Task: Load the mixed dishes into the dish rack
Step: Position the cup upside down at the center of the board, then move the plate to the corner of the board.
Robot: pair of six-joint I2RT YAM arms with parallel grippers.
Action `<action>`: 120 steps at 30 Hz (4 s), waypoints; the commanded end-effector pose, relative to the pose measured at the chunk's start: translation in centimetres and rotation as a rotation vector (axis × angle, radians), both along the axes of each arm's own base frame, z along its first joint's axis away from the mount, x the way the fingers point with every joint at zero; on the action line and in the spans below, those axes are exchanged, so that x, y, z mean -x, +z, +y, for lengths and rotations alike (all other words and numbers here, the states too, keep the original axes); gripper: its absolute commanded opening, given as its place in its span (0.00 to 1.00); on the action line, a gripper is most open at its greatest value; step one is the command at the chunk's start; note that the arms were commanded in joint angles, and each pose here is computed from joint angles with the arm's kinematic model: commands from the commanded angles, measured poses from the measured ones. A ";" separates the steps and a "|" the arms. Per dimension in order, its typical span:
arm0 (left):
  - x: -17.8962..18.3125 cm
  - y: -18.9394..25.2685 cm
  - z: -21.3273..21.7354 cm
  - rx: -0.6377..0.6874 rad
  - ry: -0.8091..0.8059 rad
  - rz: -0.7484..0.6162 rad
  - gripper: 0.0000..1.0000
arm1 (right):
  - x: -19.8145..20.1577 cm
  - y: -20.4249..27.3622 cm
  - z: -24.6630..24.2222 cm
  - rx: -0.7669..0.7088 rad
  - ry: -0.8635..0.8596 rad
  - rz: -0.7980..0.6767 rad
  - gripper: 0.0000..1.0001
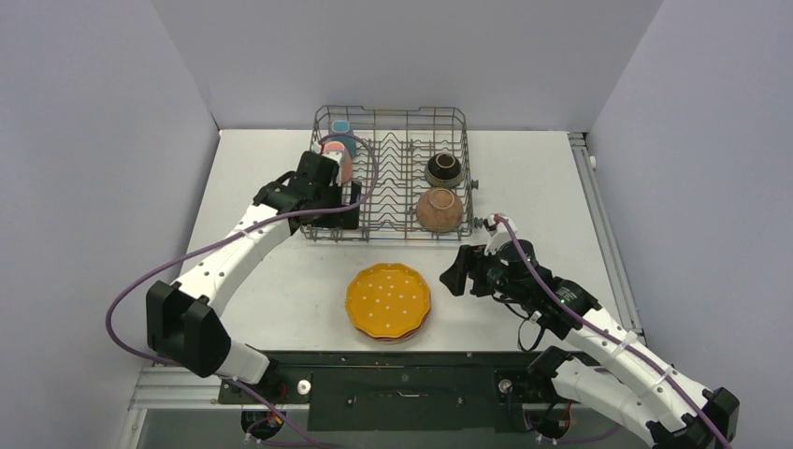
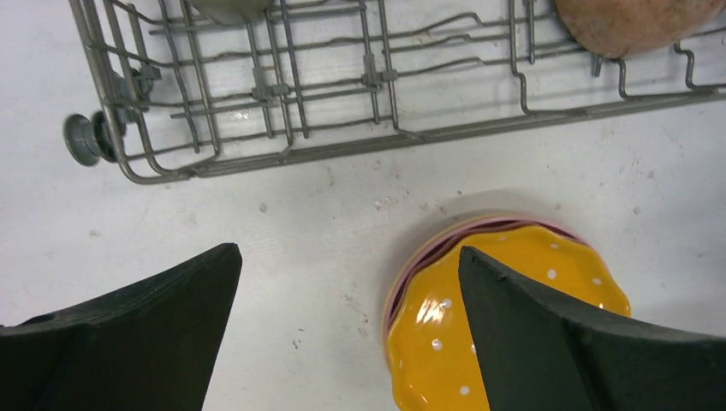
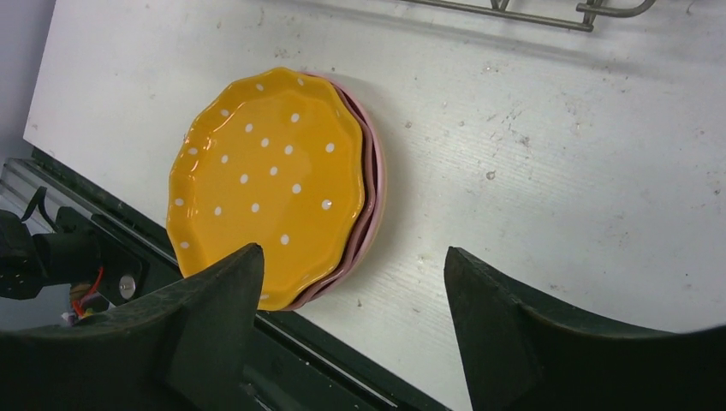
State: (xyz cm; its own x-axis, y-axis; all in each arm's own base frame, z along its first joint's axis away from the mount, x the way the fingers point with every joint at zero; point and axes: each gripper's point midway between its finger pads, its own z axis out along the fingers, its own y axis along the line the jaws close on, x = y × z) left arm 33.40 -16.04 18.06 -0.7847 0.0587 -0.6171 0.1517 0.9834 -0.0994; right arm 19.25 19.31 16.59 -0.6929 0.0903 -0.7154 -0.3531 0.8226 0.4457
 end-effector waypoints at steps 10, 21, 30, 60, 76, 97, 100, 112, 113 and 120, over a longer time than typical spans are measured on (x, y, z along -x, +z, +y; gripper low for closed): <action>6.3 -1.4 -2.8 0.280 -0.045 0.054 0.96 | -0.4 -2.5 0.6 -0.004 -0.066 0.111 0.70; 8.6 -5.4 -4.1 0.395 -0.028 0.167 0.96 | 0.0 -4.8 3.4 -0.023 -0.016 0.165 0.73; 9.1 -8.0 -4.7 0.430 -0.005 0.226 0.96 | -0.6 -6.8 5.3 -0.090 -0.041 0.202 0.78; 13.4 -12.7 -6.8 0.495 -0.032 0.383 0.96 | -0.7 -11.1 8.2 -0.142 -0.041 0.326 0.60; 15.1 -12.7 -8.1 0.519 -0.082 0.401 0.75 | 0.7 -12.1 8.3 -0.176 -0.040 0.347 0.28; 20.1 -11.8 -11.7 0.528 -0.189 0.413 0.49 | 4.8 -11.7 7.5 -0.220 -0.044 0.323 0.24; 21.0 -11.6 -12.1 0.524 -0.205 0.406 0.48 | 5.3 -11.4 7.2 -0.232 -0.049 0.307 0.24; 24.4 -10.6 -13.6 0.531 -0.249 0.399 0.47 | 8.5 -11.0 7.1 -0.235 -0.013 0.290 0.23; 24.8 -10.6 -13.8 0.527 -0.259 0.397 0.47 | 8.4 -10.8 7.0 -0.243 -0.018 0.281 0.22; 27.0 -10.0 -14.8 0.522 -0.279 0.389 0.47 | 10.3 -10.0 7.1 -0.257 0.004 0.261 0.22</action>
